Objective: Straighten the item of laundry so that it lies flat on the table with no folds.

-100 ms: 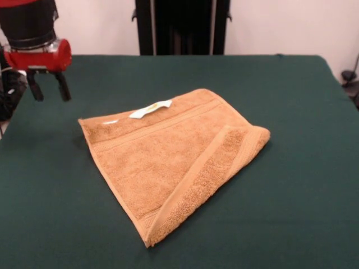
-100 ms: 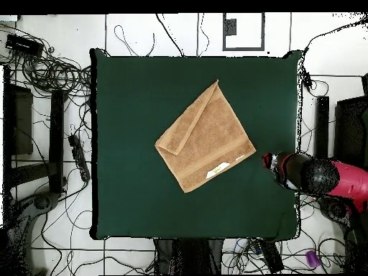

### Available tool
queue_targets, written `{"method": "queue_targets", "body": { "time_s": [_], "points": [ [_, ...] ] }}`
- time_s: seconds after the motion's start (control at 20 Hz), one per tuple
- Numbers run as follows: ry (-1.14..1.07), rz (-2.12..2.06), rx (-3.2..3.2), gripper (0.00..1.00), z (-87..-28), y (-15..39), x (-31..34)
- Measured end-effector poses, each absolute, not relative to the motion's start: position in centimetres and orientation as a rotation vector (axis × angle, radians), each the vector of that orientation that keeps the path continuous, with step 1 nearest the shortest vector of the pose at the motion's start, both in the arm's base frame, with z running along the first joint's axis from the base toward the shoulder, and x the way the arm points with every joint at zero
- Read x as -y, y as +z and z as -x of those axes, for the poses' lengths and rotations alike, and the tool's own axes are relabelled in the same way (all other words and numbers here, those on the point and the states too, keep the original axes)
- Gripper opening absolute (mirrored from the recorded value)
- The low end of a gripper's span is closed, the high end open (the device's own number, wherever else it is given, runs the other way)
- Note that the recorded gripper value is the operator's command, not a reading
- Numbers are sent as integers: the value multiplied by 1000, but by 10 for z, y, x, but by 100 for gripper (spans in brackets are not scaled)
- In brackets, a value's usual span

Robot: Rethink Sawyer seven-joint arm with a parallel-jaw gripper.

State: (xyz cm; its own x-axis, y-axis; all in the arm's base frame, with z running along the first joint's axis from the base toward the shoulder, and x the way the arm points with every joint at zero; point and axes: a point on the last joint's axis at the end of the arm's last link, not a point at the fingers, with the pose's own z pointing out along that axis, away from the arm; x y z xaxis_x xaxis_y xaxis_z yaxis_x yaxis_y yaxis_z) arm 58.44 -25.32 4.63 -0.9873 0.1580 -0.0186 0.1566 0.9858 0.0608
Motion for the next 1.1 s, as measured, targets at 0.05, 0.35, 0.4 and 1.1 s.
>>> {"method": "queue_targets", "body": {
  "time_s": [0.05,0.35,0.4,1.1],
  "points": [
    [87,-253,-3107,100,-586,51,253],
    [153,-332,-3089,100,-605,64,213],
    [161,-346,-3081,100,-608,64,208],
    [287,-758,-2964,100,-645,42,144]
  ]
}}
